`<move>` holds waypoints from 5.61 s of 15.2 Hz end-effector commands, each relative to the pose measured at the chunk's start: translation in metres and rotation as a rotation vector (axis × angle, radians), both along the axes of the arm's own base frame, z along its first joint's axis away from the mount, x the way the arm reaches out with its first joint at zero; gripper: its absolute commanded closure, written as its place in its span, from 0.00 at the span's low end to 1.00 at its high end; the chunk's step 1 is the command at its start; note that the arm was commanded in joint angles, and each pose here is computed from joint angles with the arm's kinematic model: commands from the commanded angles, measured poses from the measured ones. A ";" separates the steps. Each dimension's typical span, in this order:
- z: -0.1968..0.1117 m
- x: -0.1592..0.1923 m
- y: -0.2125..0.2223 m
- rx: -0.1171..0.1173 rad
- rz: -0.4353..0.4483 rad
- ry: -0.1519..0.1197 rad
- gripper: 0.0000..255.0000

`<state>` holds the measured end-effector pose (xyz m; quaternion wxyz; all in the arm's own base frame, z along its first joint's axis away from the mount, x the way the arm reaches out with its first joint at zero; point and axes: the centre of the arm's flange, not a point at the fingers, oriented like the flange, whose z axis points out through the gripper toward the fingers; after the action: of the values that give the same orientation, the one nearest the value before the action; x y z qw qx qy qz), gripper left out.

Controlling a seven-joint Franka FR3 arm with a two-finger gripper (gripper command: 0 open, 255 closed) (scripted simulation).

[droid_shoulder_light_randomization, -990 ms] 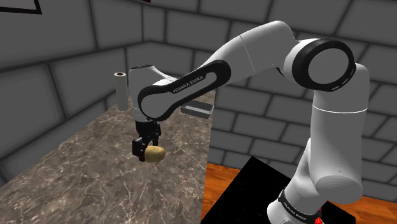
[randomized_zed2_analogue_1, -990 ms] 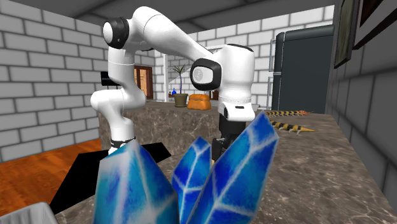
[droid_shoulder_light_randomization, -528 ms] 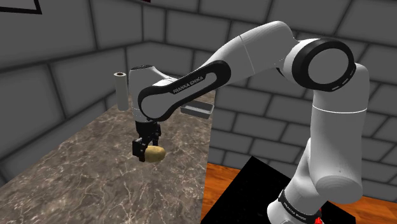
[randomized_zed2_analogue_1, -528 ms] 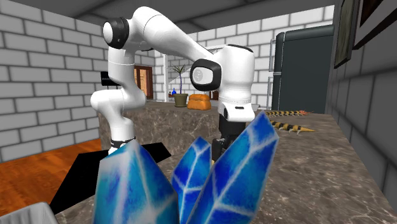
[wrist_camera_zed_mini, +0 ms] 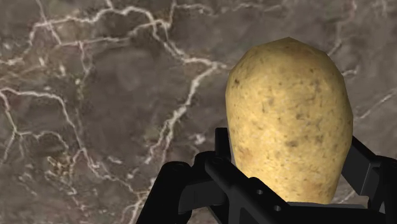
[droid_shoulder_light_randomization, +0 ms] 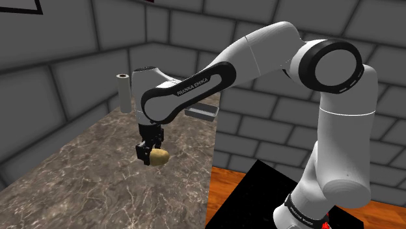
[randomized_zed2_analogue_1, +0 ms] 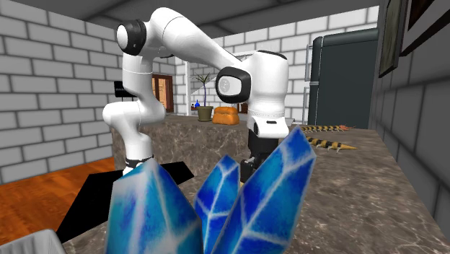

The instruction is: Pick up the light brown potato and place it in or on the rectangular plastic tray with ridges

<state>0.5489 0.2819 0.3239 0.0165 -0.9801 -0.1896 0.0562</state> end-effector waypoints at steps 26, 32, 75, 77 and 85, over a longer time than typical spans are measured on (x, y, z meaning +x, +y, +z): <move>0.122 0.000 0.000 0.000 0.000 0.000 1.00; 0.122 0.024 -0.076 0.000 0.000 0.000 1.00; 0.052 0.142 -0.450 0.000 0.000 0.000 1.00; 0.052 0.142 -0.450 0.000 0.000 0.000 1.00; 0.052 0.142 -0.450 0.000 0.000 0.000 0.00</move>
<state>0.6907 -0.1678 0.3755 0.0165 -0.9801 -0.1896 0.0561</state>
